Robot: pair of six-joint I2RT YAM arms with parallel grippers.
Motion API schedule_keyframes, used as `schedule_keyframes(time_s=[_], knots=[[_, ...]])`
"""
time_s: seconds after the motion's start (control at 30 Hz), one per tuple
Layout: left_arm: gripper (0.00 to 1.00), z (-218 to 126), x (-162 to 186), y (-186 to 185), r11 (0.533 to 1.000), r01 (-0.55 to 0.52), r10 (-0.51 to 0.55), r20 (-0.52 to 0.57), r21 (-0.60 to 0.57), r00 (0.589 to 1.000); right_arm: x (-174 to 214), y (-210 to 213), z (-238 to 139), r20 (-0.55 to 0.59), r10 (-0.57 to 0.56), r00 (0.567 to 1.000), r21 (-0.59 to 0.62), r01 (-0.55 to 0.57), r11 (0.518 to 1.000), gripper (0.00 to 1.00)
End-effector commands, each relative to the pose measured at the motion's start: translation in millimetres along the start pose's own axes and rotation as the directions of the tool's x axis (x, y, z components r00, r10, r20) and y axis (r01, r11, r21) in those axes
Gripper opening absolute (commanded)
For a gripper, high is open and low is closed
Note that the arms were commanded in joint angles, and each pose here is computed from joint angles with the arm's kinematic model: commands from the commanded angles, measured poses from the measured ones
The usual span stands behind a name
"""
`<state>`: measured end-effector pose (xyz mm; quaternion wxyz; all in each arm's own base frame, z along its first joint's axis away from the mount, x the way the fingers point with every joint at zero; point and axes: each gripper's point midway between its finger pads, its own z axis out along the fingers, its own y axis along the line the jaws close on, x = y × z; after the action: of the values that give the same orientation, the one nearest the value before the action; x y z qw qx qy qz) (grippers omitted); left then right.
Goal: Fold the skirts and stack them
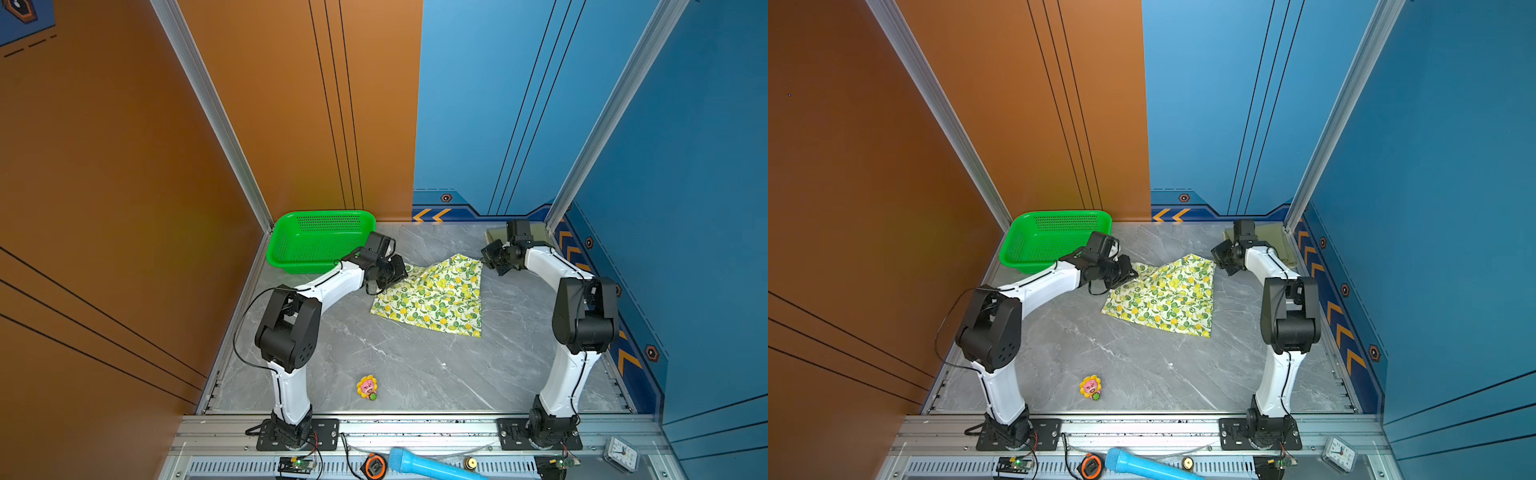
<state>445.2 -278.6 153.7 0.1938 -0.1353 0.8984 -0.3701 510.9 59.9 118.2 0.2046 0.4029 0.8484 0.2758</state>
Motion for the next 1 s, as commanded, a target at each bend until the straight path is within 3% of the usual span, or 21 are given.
schedule_keyframes(time_s=[0.0,0.23,0.37,0.5,0.77,0.97], knots=[[0.00,-8.7,-37.3,-22.6,0.999,-0.018,0.017,0.023,0.046,1.000,-26.1,30.0,-35.5,0.100,-0.096,0.990,-0.001,0.097,0.995,0.00],[0.00,-14.6,-107.7,-63.7,0.990,-0.039,0.027,0.092,0.134,0.995,-73.1,103.2,-55.0,0.210,-0.209,0.955,-0.103,0.234,0.967,0.00],[0.00,-9.8,-113.4,-64.0,0.988,-0.030,0.018,0.079,0.153,0.997,-74.8,118.4,-53.9,0.223,-0.263,0.939,-0.123,0.295,0.948,0.00],[0.00,-8.0,-100.0,-54.6,0.988,-0.033,0.025,0.055,0.153,0.998,-50.2,118.8,-66.0,0.220,-0.357,0.908,-0.099,0.385,0.918,0.00],[0.00,-6.8,-59.6,-17.3,0.986,0.011,-0.013,0.009,0.165,1.000,17.4,62.0,-78.5,0.187,-0.455,0.871,-0.012,0.465,0.885,0.00],[0.00,-4.1,-33.3,13.6,0.989,0.039,-0.036,-0.020,0.142,0.999,58.5,-2.0,-72.3,0.145,-0.439,0.887,0.027,0.440,0.898,0.00]])
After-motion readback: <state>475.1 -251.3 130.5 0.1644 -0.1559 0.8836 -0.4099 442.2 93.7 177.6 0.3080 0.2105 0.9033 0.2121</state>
